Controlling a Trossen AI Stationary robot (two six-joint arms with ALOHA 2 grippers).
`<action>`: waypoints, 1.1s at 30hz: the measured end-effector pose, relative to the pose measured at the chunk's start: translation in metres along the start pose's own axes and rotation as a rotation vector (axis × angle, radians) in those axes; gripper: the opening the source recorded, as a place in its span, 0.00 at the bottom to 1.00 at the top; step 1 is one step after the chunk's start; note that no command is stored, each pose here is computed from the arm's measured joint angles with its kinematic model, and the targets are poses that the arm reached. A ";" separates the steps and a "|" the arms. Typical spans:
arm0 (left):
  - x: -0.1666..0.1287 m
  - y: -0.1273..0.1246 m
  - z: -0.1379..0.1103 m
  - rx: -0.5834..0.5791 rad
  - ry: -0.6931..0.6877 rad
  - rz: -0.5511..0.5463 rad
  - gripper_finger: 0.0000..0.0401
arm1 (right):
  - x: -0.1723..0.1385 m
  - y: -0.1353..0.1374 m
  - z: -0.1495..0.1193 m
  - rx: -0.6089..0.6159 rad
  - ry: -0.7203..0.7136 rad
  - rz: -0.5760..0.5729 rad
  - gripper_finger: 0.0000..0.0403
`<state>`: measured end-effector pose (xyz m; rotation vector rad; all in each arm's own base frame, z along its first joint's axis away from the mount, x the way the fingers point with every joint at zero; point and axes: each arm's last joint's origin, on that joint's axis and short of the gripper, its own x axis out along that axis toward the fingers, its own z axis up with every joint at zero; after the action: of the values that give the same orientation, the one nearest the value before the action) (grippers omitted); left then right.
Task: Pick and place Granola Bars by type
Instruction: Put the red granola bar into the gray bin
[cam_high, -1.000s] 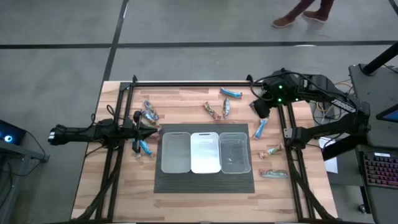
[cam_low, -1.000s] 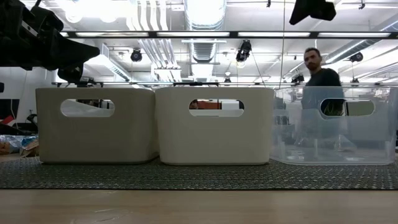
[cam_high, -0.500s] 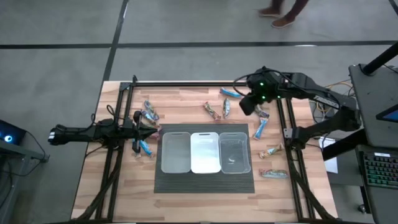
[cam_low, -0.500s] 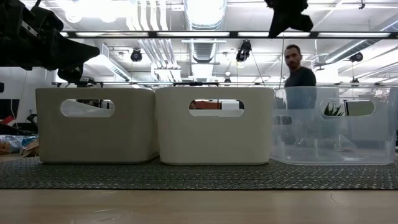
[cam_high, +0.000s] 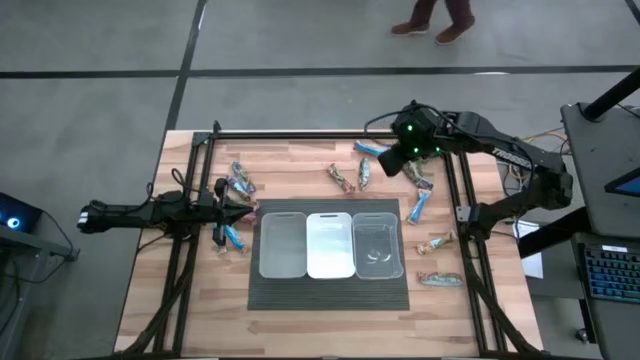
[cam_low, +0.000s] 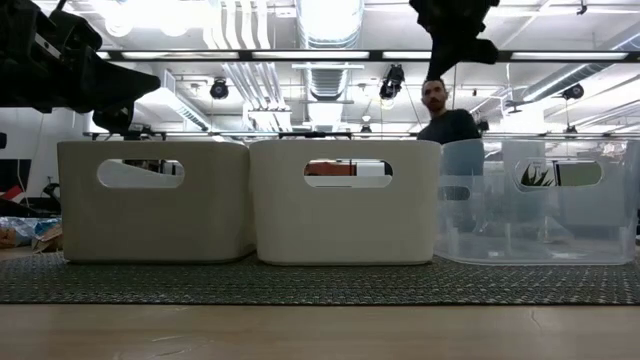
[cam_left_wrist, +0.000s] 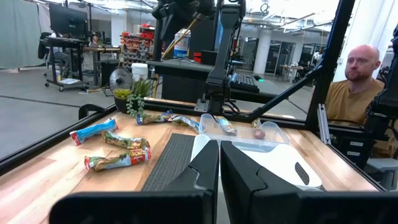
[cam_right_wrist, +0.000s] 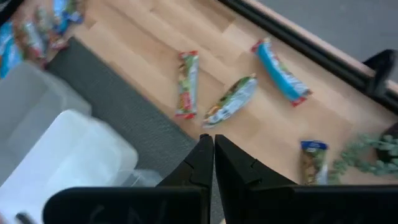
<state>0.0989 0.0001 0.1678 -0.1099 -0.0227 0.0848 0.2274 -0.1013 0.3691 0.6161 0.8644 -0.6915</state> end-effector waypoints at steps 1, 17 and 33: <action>0.000 0.000 0.000 0.000 0.000 0.000 0.00 | 0.001 -0.004 0.002 0.001 -0.001 -0.010 0.02; 0.000 0.000 0.000 0.000 0.000 0.000 0.00 | 0.026 -0.036 0.029 -0.094 -0.005 -0.068 0.02; 0.000 0.000 0.000 0.000 0.000 0.000 0.00 | 0.067 -0.051 0.051 -0.228 0.014 -0.060 0.02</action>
<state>0.0989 0.0001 0.1678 -0.1102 -0.0227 0.0848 0.2445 -0.1895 0.3284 0.3929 0.9625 -0.6321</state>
